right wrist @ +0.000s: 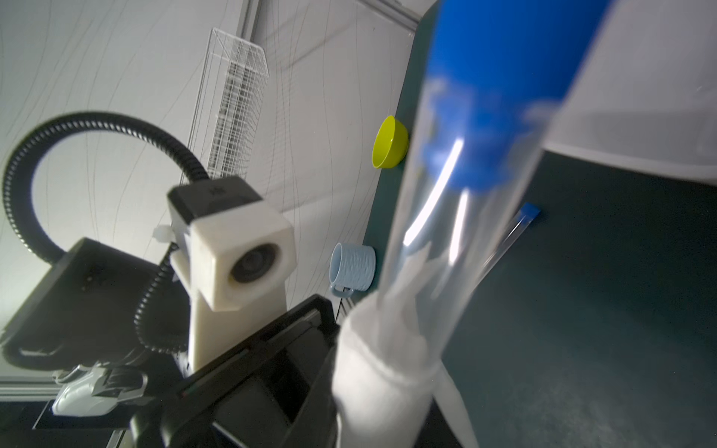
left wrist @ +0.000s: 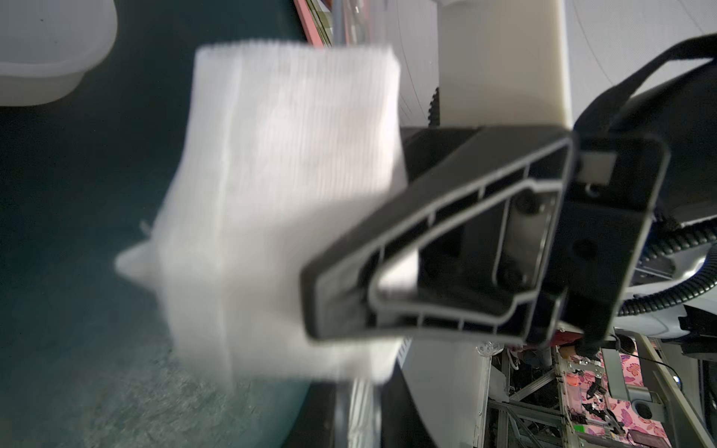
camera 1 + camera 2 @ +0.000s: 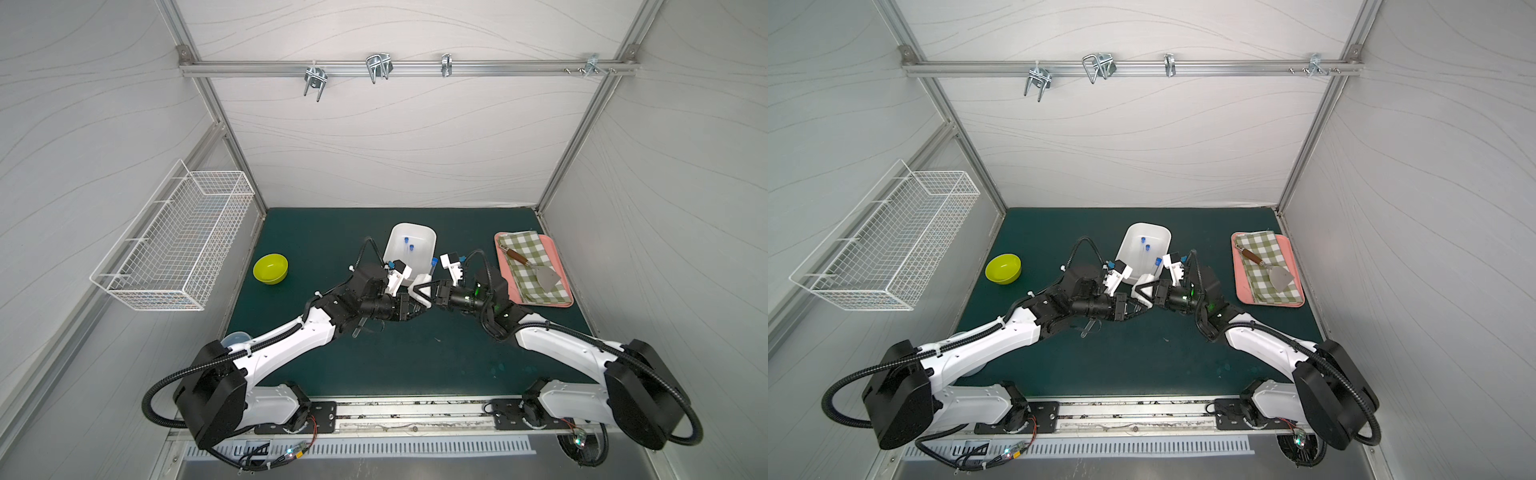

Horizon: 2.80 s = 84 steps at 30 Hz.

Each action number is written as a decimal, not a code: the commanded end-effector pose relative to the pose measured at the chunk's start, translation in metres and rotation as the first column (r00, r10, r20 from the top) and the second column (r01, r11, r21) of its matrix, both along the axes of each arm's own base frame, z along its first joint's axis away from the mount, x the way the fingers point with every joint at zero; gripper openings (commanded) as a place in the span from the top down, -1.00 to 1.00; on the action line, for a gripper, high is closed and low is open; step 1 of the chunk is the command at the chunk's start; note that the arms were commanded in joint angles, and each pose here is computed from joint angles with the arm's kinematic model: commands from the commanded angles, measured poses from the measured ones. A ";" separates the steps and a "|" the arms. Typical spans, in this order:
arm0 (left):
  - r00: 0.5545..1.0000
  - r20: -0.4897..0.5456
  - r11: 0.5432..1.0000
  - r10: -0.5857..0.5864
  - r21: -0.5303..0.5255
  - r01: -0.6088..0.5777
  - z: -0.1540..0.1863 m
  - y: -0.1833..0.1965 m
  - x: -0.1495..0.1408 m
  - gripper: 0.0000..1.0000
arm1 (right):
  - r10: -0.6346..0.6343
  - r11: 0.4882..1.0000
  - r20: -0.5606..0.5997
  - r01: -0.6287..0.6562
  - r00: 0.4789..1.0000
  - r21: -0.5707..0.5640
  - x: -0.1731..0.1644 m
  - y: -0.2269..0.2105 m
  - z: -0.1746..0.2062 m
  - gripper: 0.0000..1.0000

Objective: Wipe the exteriors of test tubes
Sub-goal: Wipe the dirt from the test tube, then place the test tube in the storage box.

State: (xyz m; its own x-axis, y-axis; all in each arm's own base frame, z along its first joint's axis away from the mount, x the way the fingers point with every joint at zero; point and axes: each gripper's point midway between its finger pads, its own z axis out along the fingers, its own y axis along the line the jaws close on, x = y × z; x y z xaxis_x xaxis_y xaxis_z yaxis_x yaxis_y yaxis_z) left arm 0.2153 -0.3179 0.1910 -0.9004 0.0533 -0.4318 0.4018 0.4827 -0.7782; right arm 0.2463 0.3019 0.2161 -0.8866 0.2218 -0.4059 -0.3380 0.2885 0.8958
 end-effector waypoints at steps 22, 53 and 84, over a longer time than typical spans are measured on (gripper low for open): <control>0.997 0.079 0.998 -0.011 -0.066 0.016 0.032 -0.003 0.004 0.81 | 0.005 1.000 0.017 -0.005 1.000 0.010 0.015 0.003 0.015 0.50; 0.997 0.075 1.000 -0.024 0.011 0.023 0.016 0.009 -0.006 0.81 | -0.194 0.980 0.054 0.196 0.979 -0.026 0.090 -0.073 0.033 0.46; 0.987 0.143 0.990 0.066 0.113 -0.083 0.009 0.037 0.061 0.78 | -0.241 0.946 -0.226 0.177 0.944 -0.271 0.006 -0.107 -0.108 0.46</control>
